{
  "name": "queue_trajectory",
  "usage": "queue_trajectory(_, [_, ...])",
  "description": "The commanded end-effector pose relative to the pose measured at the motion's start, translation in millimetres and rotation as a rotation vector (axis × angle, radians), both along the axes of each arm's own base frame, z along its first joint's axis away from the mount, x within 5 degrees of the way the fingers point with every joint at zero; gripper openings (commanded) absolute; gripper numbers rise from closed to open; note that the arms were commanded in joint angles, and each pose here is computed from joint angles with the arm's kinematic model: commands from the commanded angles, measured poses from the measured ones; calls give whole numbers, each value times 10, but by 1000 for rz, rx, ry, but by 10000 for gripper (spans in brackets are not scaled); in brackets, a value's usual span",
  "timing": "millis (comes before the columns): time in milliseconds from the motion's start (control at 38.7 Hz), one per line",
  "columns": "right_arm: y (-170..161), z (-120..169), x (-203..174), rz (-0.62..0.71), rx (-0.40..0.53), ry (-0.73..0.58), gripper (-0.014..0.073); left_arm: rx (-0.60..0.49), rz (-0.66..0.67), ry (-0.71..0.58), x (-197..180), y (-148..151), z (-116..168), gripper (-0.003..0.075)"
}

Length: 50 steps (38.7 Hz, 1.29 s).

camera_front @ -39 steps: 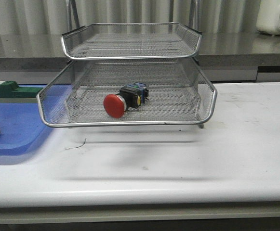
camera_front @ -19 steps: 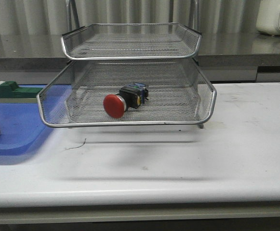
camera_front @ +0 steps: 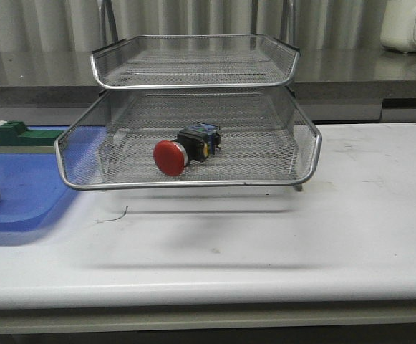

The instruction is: Place button on rack with both arms

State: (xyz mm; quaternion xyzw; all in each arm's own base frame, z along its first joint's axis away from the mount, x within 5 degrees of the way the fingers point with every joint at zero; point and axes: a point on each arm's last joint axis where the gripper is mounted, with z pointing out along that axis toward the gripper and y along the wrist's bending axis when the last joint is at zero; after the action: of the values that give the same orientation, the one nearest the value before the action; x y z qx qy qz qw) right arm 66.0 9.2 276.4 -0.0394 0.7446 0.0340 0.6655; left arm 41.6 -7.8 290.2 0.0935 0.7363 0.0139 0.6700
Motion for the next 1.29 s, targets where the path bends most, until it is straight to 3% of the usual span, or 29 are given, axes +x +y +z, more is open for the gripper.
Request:
queue_trajectory(0, [-20, 148, 5, -22, 4, -91, -61, -33, 8, -98, -4, 6, 151, -19])
queue_trajectory(440, [-20, 148, 5, -22, 4, -91, -61, -33, 8, -98, -4, 6, 151, -19])
queue_trajectory(802, [-50, 257, 51, -56, 12, -171, -61, -33, 8, -98, -4, 6, 151, -19])
queue_trajectory(1267, [-2, 497, 1035, -24, 0, 153, -61, -33, 8, -98, -4, 6, 151, -19])
